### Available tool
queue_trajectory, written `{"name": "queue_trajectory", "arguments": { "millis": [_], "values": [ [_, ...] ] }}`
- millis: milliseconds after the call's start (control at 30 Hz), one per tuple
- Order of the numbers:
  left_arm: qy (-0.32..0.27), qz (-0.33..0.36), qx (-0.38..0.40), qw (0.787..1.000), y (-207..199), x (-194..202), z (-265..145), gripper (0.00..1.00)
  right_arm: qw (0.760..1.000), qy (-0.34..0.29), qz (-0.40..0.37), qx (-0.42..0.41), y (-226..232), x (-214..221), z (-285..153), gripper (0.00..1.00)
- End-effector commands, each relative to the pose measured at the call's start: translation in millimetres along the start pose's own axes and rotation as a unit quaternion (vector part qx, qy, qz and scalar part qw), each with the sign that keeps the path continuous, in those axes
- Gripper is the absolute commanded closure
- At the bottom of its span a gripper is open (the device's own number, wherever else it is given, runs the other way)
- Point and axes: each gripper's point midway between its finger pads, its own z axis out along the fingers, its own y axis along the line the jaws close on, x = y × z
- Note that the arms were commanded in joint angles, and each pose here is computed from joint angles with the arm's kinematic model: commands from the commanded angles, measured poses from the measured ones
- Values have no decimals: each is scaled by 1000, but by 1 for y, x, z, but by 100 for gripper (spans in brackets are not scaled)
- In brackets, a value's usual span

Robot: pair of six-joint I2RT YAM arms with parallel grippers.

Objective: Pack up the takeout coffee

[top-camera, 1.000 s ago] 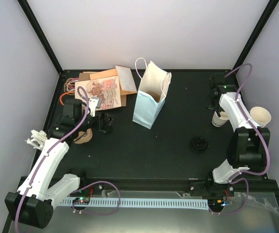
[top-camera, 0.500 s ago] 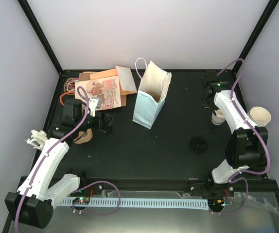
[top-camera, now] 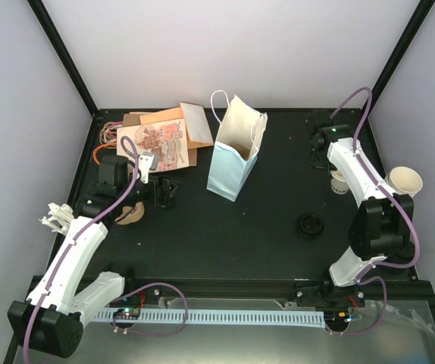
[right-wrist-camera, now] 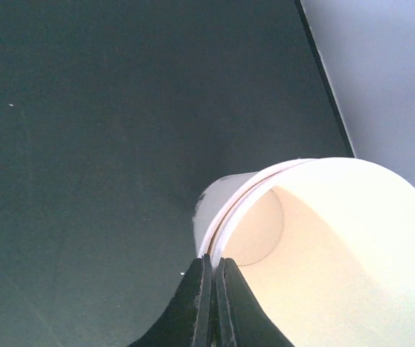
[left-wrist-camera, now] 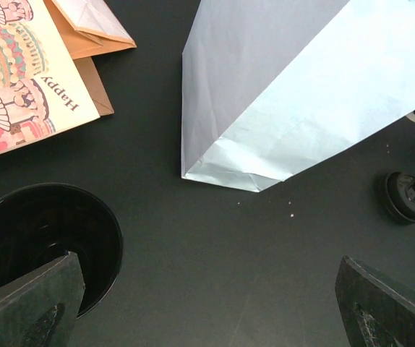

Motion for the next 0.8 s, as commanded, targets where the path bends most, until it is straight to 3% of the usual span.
{"name": "queue_trajectory", "arguments": {
  "millis": [0,133,200,367,433,500,567,633,700,767],
  "values": [
    [-18,17,5,1000,-5,-8,-5,2,999,-9,-2,49,-12,-4,-4,99],
    [-17,17,4,1000,-5,-7,-5,2,1000,-5,-3,6,3,0,-3,99],
    [-17,18,3,1000,-5,-7,-4,2,998,-3,-10,-56,21,2,-3,99],
    [-16,17,2,1000,-4,-6,-4,2,999,-11,-14,27,0,2,-2,99],
    [-17,17,2,1000,-4,-6,-4,2,999,6,-30,-20,16,7,2,99],
    [-17,17,2,1000,-4,-7,-5,2,1000,-7,-19,7,9,7,-1,99],
    [-17,17,2,1000,-4,-7,-5,2,999,1,-30,-34,23,12,3,99],
    [-17,17,2,1000,-4,-6,-4,2,999,-3,-29,14,13,11,3,99],
    [-17,17,3,1000,-4,-6,-5,2,998,16,-39,-37,29,16,7,99],
    [-17,17,4,1000,-5,-7,-4,2,999,2,-32,11,18,14,4,99]
  ]
}}
